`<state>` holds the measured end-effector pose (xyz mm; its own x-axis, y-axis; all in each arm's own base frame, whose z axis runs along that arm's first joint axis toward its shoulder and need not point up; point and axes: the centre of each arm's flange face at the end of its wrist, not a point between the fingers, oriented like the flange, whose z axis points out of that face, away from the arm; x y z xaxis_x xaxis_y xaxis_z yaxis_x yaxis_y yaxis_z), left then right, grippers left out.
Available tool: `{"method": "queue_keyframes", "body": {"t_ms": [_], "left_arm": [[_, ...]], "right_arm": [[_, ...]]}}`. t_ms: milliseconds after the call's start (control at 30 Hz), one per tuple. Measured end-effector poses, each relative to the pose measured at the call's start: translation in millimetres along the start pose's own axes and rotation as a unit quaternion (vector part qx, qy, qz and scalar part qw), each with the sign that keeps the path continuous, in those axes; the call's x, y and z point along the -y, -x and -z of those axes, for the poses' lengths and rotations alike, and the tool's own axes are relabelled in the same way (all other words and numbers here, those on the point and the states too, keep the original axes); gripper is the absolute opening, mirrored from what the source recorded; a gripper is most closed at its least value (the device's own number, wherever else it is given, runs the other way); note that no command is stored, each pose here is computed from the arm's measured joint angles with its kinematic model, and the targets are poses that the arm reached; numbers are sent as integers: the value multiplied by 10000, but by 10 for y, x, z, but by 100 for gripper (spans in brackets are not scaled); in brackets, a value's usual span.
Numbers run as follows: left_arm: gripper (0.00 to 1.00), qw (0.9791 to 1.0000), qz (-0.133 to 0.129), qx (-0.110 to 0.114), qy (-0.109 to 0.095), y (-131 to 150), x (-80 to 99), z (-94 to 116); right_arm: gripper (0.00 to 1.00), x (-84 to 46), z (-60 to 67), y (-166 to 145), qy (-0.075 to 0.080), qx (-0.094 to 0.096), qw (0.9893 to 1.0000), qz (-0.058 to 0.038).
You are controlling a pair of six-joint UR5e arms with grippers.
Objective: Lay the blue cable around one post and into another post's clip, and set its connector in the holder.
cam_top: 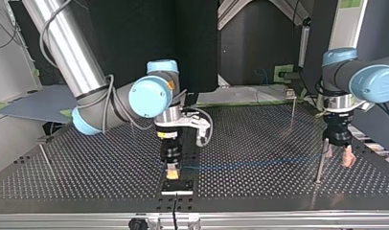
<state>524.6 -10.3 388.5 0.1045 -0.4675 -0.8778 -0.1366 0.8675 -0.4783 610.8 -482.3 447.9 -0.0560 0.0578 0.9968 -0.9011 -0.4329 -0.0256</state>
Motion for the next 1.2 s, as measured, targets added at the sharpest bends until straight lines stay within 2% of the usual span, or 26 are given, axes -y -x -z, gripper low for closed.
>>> {"method": "queue_keyframes", "body": {"t_ms": [100, 167, 300, 533, 667, 767, 833, 967, 1067, 1167, 1200], "left_arm": [[100, 10000, 11, -20, -17, -14, 19, 7], [100, 10000, 26, -30, -28, -21, 31, 11], [100, 10000, 48, -46, -42, -32, 50, 17], [100, 9999, 59, -65, -69, -51, 85, 26], [100, 9999, 60, -72, -84, -60, 102, 30], [100, 9999, 67, -72, -87, -62, 108, 31], [100, 9999, 71, -72, -85, -63, 107, 32], [100, 9999, 75, -72, -84, -63, 108, 32], [100, 9999, 85, -70, -81, -63, 106, 32], [100, 9999, 94, -60, -83, -60, 108, 31], [100, 9999, 95, -59, -83, -60, 108, 30]], "right_arm": [[2, -168, -38, -32, 172, -85, 9998, -55], [2, -220, -49, 0, 267, -108, 9996, -82], [2, -264, -52, 113, 422, -123, 9989, -165], [2, -338, -73, 336, 537, -137, 9979, -339], [2, -471, -107, 490, 739, -150, 9962, -428], [2, -619, -140, 618, 962, -165, 9940, -490], [2, -735, -163, 712, 1130, -173, 9921, -516], [2, -943, -206, 933, 1430, -149, 9883, -507], [2, -1093, -240, 1211, 1659, -66, 9850, -478], [2, -1221, -254, 1546, 1880, 35, 9809, -500], [2, -1262, -250, 1691, 1965, 76, 9791, -524]]}}
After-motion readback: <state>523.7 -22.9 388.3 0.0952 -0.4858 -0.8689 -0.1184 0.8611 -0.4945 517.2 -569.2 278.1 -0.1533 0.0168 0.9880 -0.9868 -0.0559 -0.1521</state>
